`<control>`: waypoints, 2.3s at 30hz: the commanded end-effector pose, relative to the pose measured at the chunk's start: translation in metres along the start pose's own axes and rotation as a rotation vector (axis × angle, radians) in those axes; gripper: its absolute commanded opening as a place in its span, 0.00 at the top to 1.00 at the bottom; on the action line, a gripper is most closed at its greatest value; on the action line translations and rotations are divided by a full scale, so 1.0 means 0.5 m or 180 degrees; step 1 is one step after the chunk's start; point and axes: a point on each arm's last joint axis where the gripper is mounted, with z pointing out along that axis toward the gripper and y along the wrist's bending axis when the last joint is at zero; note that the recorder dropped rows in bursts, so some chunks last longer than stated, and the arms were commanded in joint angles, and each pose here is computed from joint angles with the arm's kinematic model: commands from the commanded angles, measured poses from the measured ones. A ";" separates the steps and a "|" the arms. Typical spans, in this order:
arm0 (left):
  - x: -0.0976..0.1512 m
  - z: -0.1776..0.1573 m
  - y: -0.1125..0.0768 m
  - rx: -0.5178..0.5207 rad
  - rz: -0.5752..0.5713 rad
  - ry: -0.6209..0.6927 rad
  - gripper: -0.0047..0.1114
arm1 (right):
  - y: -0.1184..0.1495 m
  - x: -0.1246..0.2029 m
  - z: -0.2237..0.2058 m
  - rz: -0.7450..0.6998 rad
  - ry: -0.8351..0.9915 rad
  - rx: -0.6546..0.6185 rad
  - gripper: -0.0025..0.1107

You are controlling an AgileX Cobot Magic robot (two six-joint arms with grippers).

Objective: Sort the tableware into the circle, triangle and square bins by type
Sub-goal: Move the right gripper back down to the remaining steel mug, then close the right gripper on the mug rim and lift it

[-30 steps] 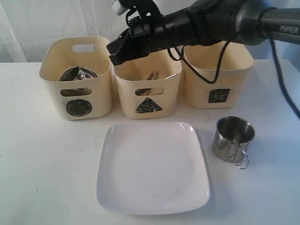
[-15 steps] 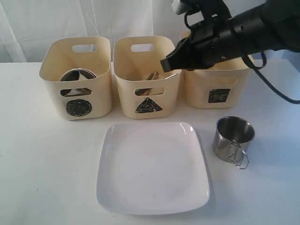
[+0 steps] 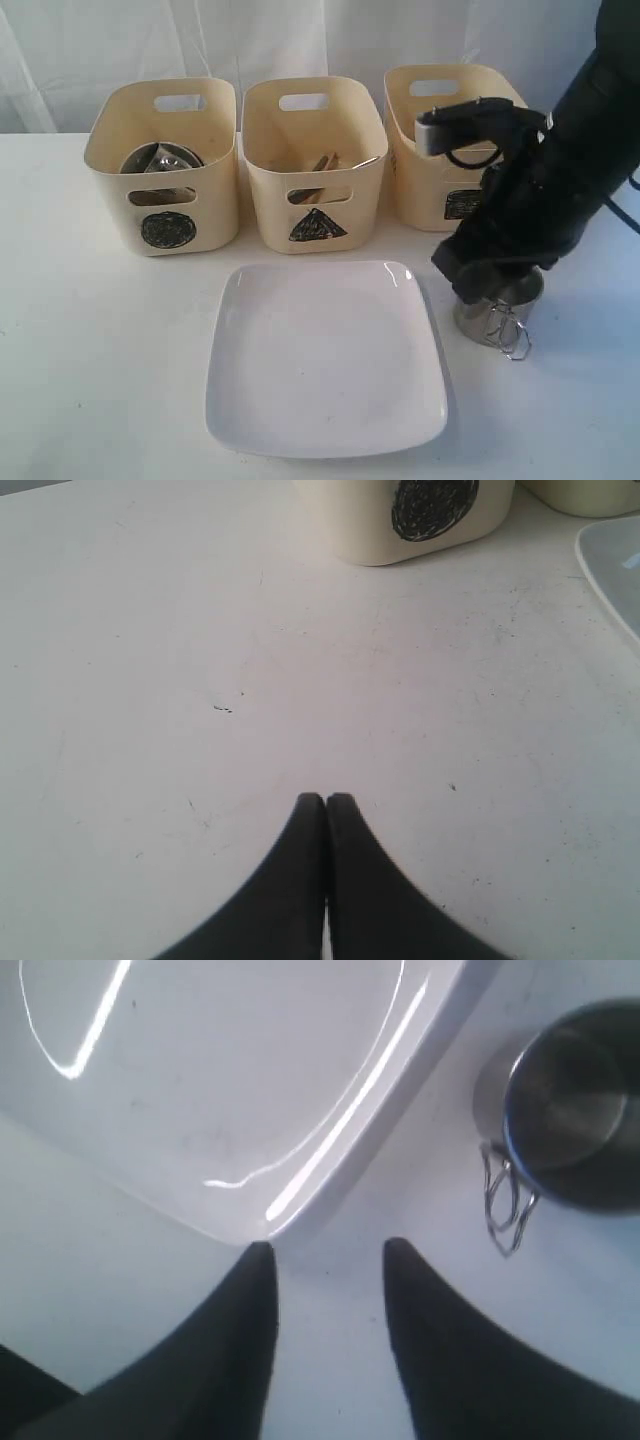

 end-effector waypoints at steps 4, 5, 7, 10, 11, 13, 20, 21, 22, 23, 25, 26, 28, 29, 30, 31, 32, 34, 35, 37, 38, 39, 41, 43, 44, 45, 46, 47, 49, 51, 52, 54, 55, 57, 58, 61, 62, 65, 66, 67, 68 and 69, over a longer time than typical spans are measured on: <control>0.003 0.000 -0.001 0.0002 -0.0028 0.0009 0.96 | -0.017 0.050 0.052 0.0516 0.0363 0.0198 0.48; 0.003 0.000 -0.001 0.0002 -0.0028 0.0009 0.96 | -0.020 0.056 0.057 0.0606 0.0410 0.0259 0.48; 0.003 0.000 -0.001 0.0002 -0.0028 0.0009 0.96 | -0.035 0.067 0.063 0.0769 0.0476 0.0535 0.48; 0.003 0.000 -0.001 0.0002 -0.0028 0.0009 0.96 | -0.048 0.056 0.071 0.0807 0.0173 0.0730 0.48; 0.003 0.000 -0.001 0.0002 -0.0028 0.0009 0.96 | -0.050 0.051 0.074 0.0800 0.0080 0.0736 0.48; 0.003 0.000 -0.001 0.0002 -0.0028 0.0009 0.96 | -0.053 0.044 0.084 0.0792 0.0025 0.0738 0.52; 0.003 0.000 -0.001 0.0002 -0.0028 0.0009 0.96 | -0.068 0.038 0.154 0.0813 0.0370 0.0700 0.52; 0.003 0.000 -0.001 0.0002 -0.0028 0.0009 0.96 | -0.069 0.037 0.161 0.0813 0.0380 0.0698 0.52; 0.003 0.000 -0.001 0.0002 -0.0028 0.0009 0.96 | -0.071 0.035 0.167 0.0826 0.0381 0.0697 0.52; 0.003 0.000 -0.001 0.0002 -0.0028 0.0009 0.96 | -0.072 0.034 0.173 0.0852 0.0384 0.0697 0.52; 0.003 0.000 -0.001 0.0002 -0.0028 0.0009 0.96 | -0.076 0.031 0.188 0.0901 0.0394 0.0701 0.52; 0.003 0.000 -0.001 0.0002 -0.0028 0.0009 0.96 | -0.078 0.029 0.197 0.0911 0.0396 0.0700 0.52; 0.003 0.000 -0.001 0.0002 -0.0028 0.0009 0.96 | -0.081 0.028 0.211 0.0907 0.0417 0.0699 0.54; 0.003 0.000 -0.001 0.0002 -0.0028 0.0009 0.96 | -0.082 0.028 0.215 0.0909 0.0439 0.0696 0.56; 0.003 0.000 -0.001 0.0002 -0.0028 0.0009 0.96 | -0.083 0.029 0.222 0.0911 0.0473 0.0693 0.62; 0.003 0.000 -0.001 0.0002 -0.0028 0.0009 0.96 | -0.083 0.030 0.224 0.0912 0.0494 0.0692 0.65; 0.003 0.000 -0.001 0.0002 -0.0028 0.0009 0.96 | -0.083 0.030 0.225 0.0913 0.0503 0.0691 0.72; 0.003 0.000 -0.001 0.0002 -0.0028 0.0009 0.96 | -0.083 0.032 0.225 0.0917 0.0541 0.0689 0.82; 0.003 0.000 -0.001 0.0002 -0.0028 0.0009 0.96 | -0.083 0.033 0.224 0.0919 0.0556 0.0688 0.86; 0.003 0.000 -0.001 0.0002 -0.0028 0.0009 0.96 | -0.082 0.035 0.224 0.0923 0.0596 0.0686 0.93; 0.003 0.000 -0.001 0.0002 -0.0028 0.0009 0.96 | -0.082 0.036 0.224 0.0925 0.0616 0.0685 0.98; 0.003 0.000 -0.001 0.0002 -0.0028 0.0009 0.96 | -0.082 0.037 0.224 0.0926 0.0624 0.0685 0.98; 0.003 0.000 -0.001 0.0002 -0.0028 0.0009 0.96 | -0.081 0.037 0.221 0.0926 0.0621 0.0686 0.98; 0.003 0.000 -0.001 0.0002 -0.0028 0.0009 0.96 | -0.080 0.037 0.216 0.0925 0.0597 0.0688 0.98; 0.003 0.000 -0.001 0.0002 -0.0028 0.0009 0.96 | -0.080 0.036 0.211 0.0923 0.0565 0.0691 0.98; 0.003 0.000 -0.001 0.0002 -0.0028 0.0009 0.96 | -0.078 0.035 0.204 0.0920 0.0527 0.0695 0.98; 0.003 0.000 -0.001 0.0002 -0.0028 0.0009 0.96 | -0.077 0.035 0.198 0.0918 0.0495 0.0698 0.98; 0.003 0.000 -0.001 0.0002 -0.0028 0.0009 0.96 | -0.076 0.034 0.190 0.0915 0.0444 0.0702 0.98; 0.003 0.000 -0.001 0.0002 -0.0028 0.0009 0.96 | -0.073 0.032 0.172 0.0875 0.0334 0.0710 0.98; 0.003 0.000 -0.001 0.0002 -0.0028 0.0009 0.96 | -0.069 0.030 0.147 0.0841 0.0183 0.0724 0.98; 0.003 0.000 -0.001 0.0002 -0.0028 0.0009 0.96 | -0.066 0.029 0.133 0.0811 0.0095 0.0731 0.98; 0.003 0.000 -0.001 0.0002 -0.0028 0.0009 0.96 | -0.061 0.026 0.105 0.0676 -0.0122 0.0747 0.98; 0.003 0.000 -0.001 0.0002 -0.0028 0.0009 0.96 | -0.059 0.024 0.093 0.0630 -0.0228 0.0754 0.98; 0.003 0.000 -0.001 0.0002 -0.0028 0.0009 0.96 | -0.049 0.017 0.064 0.0525 -0.0543 0.0730 0.98; 0.003 0.000 -0.001 0.0002 -0.0028 0.0009 0.96 | -0.045 0.013 0.053 0.0455 -0.0689 0.0704 0.98; 0.003 0.000 -0.001 0.0002 -0.0028 0.0009 0.96 | -0.026 -0.010 0.014 0.0306 -0.1342 0.0523 0.98; 0.003 0.000 -0.001 0.0002 -0.0028 0.0009 0.96 | -0.020 -0.019 0.003 0.0264 -0.1565 0.0435 0.98; 0.003 0.000 -0.001 0.0002 -0.0028 0.0009 0.96 | -0.002 -0.050 -0.024 0.0055 -0.2099 0.0194 0.98; 0.003 0.000 -0.001 0.0002 -0.0028 0.0009 0.96 | 0.001 -0.058 -0.031 -0.0020 -0.2222 0.0153 0.98; 0.003 0.000 -0.001 0.0002 -0.0028 0.0009 0.96 | 0.004 -0.067 -0.035 -0.0092 -0.2323 0.0107 0.98; 0.003 0.000 -0.001 0.0002 -0.0028 0.0009 0.96 | 0.009 -0.079 -0.040 -0.0204 -0.2462 0.0042 0.98; 0.003 0.000 -0.001 0.0002 -0.0028 0.0009 0.96 | 0.011 -0.087 -0.041 -0.0285 -0.2540 0.0010 0.98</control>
